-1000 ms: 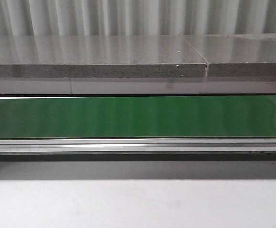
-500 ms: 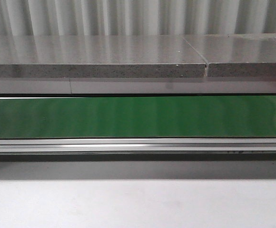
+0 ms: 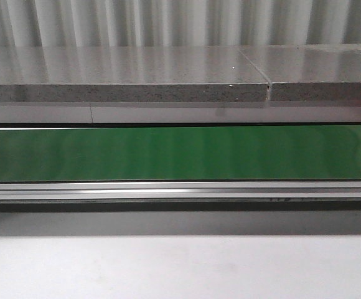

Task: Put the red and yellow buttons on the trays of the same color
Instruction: 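Set the red button on the belt start and open the left gripper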

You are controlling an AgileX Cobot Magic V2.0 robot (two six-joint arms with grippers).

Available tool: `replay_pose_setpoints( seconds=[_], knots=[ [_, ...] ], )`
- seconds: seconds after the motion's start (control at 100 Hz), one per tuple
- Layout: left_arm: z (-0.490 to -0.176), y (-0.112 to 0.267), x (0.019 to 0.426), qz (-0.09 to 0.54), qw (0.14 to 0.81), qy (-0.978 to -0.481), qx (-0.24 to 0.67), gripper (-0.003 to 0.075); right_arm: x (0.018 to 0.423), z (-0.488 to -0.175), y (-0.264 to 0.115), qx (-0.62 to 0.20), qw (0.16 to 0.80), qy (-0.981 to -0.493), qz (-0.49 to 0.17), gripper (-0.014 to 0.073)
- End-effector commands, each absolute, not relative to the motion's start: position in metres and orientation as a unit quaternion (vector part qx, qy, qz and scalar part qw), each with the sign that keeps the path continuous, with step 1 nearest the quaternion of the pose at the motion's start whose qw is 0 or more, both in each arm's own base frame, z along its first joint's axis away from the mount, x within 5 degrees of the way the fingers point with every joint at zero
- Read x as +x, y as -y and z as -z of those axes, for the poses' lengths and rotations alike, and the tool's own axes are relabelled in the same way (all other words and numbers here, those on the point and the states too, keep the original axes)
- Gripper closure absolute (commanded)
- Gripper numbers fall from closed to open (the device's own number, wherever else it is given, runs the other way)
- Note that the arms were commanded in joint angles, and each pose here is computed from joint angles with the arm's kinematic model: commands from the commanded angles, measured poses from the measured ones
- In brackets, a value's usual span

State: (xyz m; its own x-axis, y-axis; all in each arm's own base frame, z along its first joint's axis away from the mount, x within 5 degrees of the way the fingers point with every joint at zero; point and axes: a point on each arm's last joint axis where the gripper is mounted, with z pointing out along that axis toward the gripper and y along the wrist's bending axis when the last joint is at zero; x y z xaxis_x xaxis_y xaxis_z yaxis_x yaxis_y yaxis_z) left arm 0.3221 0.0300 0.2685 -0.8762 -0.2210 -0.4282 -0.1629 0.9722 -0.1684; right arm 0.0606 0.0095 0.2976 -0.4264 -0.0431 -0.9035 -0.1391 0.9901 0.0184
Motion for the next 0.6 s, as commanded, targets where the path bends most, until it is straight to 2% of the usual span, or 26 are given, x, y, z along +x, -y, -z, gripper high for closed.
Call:
replay_pose_setpoints(
  seconds=[0.0, 0.01, 0.13, 0.18, 0.45, 0.59],
  knots=[
    [-0.289, -0.027, 0.323, 0.069, 0.277, -0.953, -0.097, 0.0389, 0.063, -0.310, -0.009, -0.056, 0.568, -0.820, -0.041, 0.0662],
    [-0.289, -0.027, 0.323, 0.070, 0.277, -0.953, -0.097, 0.0389, 0.063, -0.310, -0.009, -0.056, 0.568, -0.820, -0.041, 0.0662],
    [-0.290, -0.025, 0.324, 0.084, 0.279, -0.951, -0.101, 0.0174, 0.063, -0.310, -0.009, -0.056, 0.568, -0.820, -0.041, 0.0662],
    [-0.292, -0.024, 0.324, 0.092, 0.282, -0.949, -0.105, 0.0132, 0.063, -0.310, -0.009, -0.056, 0.568, -0.820, -0.041, 0.0662],
    [-0.323, -0.023, 0.334, 0.114, 0.330, -0.930, -0.112, 0.0134, 0.063, -0.310, -0.009, -0.056, 0.568, -0.820, -0.041, 0.0662],
    [-0.336, -0.037, 0.335, 0.108, 0.342, -0.924, -0.134, 0.0145, 0.063, -0.310, -0.009, -0.056, 0.568, -0.820, -0.041, 0.0662]
  ],
)
